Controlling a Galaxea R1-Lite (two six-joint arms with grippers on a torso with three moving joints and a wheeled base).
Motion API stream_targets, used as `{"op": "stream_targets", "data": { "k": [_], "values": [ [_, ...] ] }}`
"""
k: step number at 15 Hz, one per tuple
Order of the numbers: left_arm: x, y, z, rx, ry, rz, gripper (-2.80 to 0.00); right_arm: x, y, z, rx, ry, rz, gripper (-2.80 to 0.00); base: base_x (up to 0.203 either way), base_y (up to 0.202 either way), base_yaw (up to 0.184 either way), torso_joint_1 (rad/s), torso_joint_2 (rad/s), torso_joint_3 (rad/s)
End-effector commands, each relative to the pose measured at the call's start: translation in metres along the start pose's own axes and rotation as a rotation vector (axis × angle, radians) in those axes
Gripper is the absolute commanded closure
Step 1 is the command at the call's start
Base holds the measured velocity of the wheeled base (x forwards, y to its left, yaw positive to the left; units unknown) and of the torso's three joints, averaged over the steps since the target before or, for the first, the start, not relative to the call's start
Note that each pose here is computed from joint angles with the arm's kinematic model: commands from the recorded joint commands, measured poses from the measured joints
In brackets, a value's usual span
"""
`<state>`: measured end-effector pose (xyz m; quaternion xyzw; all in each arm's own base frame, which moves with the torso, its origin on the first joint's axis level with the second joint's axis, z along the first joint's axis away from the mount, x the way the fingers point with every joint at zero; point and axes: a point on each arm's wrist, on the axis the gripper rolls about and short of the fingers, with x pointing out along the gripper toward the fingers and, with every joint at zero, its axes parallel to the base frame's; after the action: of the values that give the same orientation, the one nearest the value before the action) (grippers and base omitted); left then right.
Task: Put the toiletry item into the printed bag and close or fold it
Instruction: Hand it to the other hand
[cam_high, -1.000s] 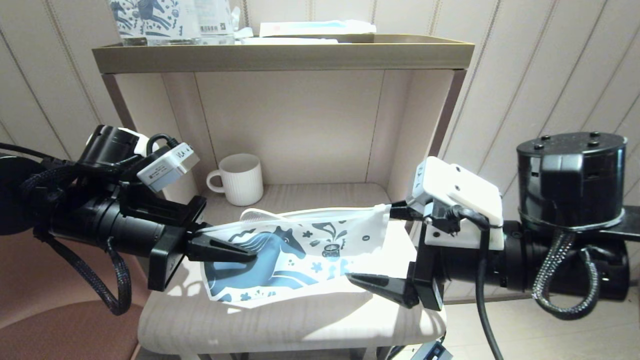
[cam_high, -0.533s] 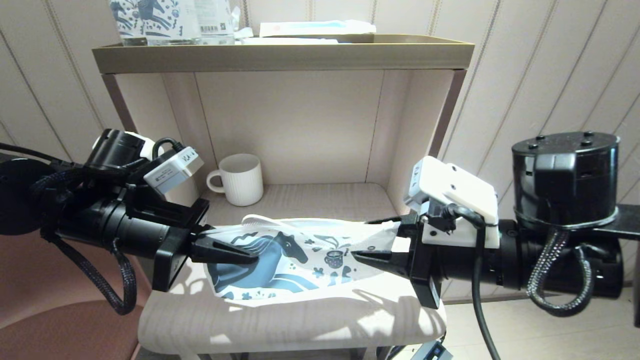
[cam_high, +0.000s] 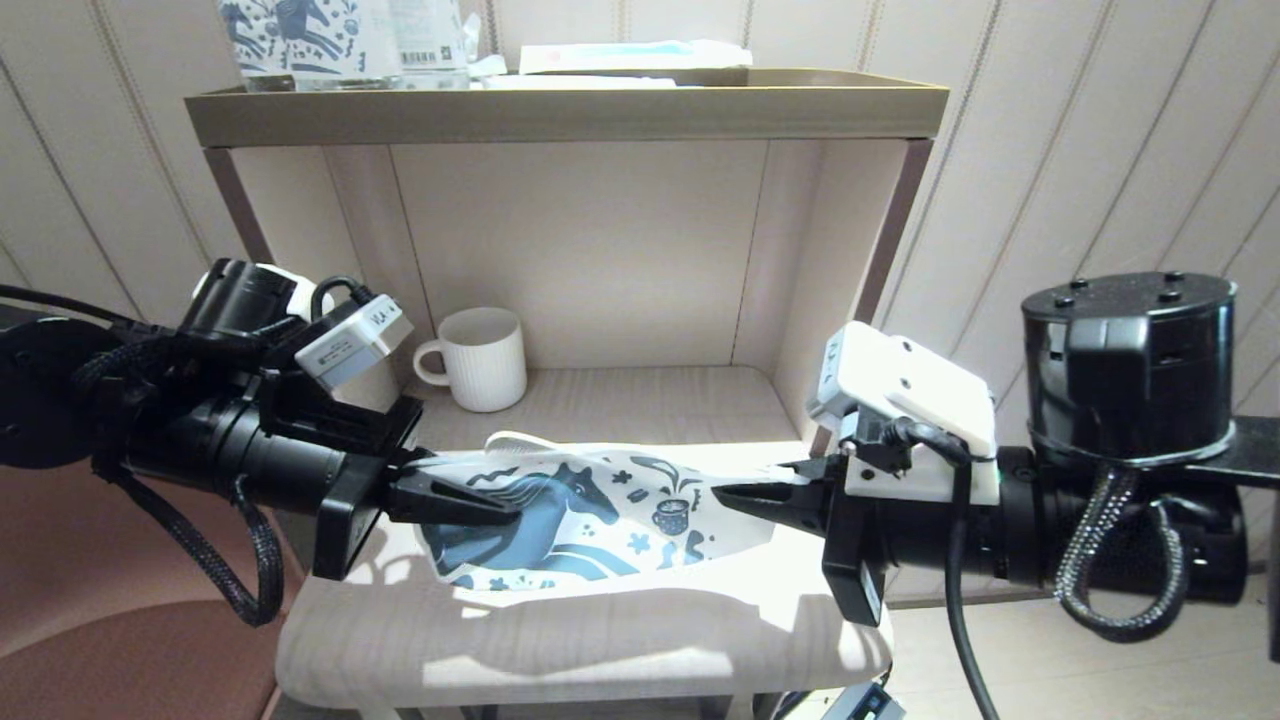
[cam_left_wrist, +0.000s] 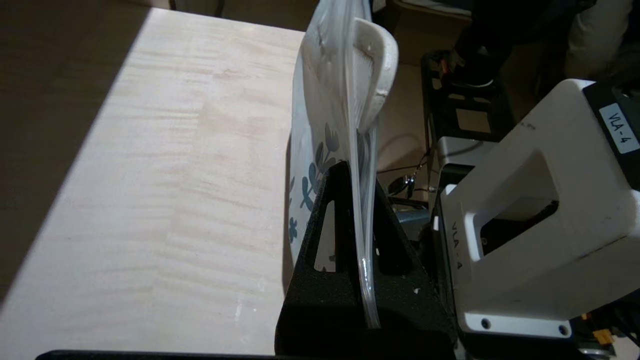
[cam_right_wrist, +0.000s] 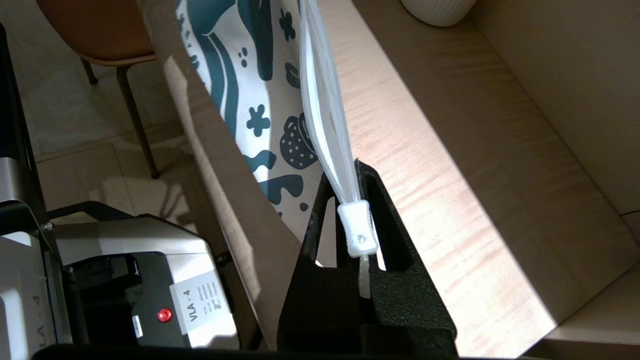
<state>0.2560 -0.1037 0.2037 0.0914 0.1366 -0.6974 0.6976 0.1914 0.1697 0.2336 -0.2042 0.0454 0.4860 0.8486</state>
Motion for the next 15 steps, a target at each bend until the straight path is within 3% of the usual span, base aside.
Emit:
{"op": "stream_targets", "data": {
  "k": [1,4,15],
  "values": [
    [-0.013,0.019,-0.007,-0.006,-0.018,0.061,0.0,-0.004,0.0,0.003,-0.005,-0.013,-0.006,0.0,0.0,0.0,0.0,0.0,0.0,0.0],
    [-0.051,0.033,-0.005,0.011,-0.081,0.156,0.0,-0.006,0.001,0.001,0.0,0.002,-0.002,0.0,0.0,0.0,0.0,0.0,0.0,0.0],
    [-0.037,0.028,-0.01,-0.003,-0.084,0.09,0.0,-0.003,0.002,0.0,-0.001,0.007,0.007,0.0,0.0,0.0,0.0,0.0,0.0,0.0]
  ]
}}
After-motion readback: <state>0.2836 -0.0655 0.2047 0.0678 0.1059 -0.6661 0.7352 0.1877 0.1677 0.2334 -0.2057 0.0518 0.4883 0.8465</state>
